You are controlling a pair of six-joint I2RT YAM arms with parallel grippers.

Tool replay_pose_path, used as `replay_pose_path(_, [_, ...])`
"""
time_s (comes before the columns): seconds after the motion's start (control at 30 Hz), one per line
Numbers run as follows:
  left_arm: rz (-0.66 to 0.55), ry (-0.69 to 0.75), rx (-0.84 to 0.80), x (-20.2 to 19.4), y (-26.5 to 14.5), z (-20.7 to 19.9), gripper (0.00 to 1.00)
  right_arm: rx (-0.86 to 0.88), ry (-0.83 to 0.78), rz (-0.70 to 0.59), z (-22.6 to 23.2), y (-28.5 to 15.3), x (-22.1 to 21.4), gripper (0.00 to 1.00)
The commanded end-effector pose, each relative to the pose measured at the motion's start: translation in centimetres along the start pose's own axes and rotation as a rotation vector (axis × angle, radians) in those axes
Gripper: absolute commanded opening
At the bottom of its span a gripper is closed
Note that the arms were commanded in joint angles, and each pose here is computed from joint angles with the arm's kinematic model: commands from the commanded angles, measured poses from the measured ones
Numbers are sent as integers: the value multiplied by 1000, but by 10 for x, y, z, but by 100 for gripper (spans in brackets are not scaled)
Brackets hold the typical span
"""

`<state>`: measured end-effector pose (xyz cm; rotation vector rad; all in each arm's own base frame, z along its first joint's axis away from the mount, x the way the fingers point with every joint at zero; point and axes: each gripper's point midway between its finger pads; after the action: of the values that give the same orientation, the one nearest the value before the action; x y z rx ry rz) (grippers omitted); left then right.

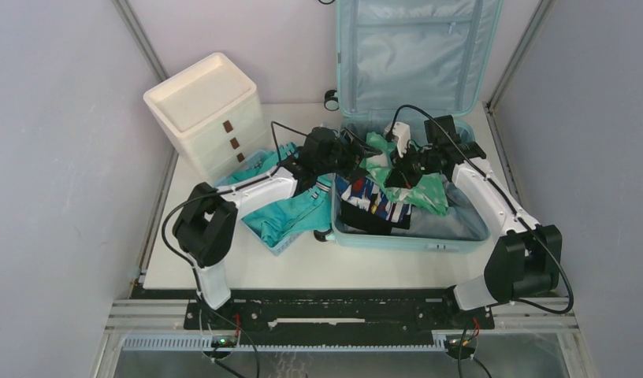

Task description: Open, take out, and arrange the luggage

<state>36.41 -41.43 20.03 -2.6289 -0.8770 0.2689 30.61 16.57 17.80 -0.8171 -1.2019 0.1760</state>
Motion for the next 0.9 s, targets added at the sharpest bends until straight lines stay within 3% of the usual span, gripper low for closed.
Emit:
replay_pose_path(0.0, [-27,74,-61,2,-19,-35,81,14,-61,-111,13,-20,41,0])
replay_pose_path(0.3, [-87,141,-37,17,-45,-38,82,14,-58,-95,10,-18,36,0])
replay_pose_path(0.5, [-32,43,-31,6,-32,-15,82,21,-65,-109,13,-17,41,1])
replay_pose_path(0.87, [11,42,-18,-1,-10,-15,82,29,-75,-119,18,-18,45,1])
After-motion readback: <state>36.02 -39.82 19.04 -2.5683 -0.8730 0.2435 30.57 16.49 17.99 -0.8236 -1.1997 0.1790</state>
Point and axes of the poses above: each gripper's point midway between its finger pads, its own y axis out along the fingers, its own z axis along the line the jaws close on, x = y × z, and after that the axes turned 7 degrees about -y, right-handed
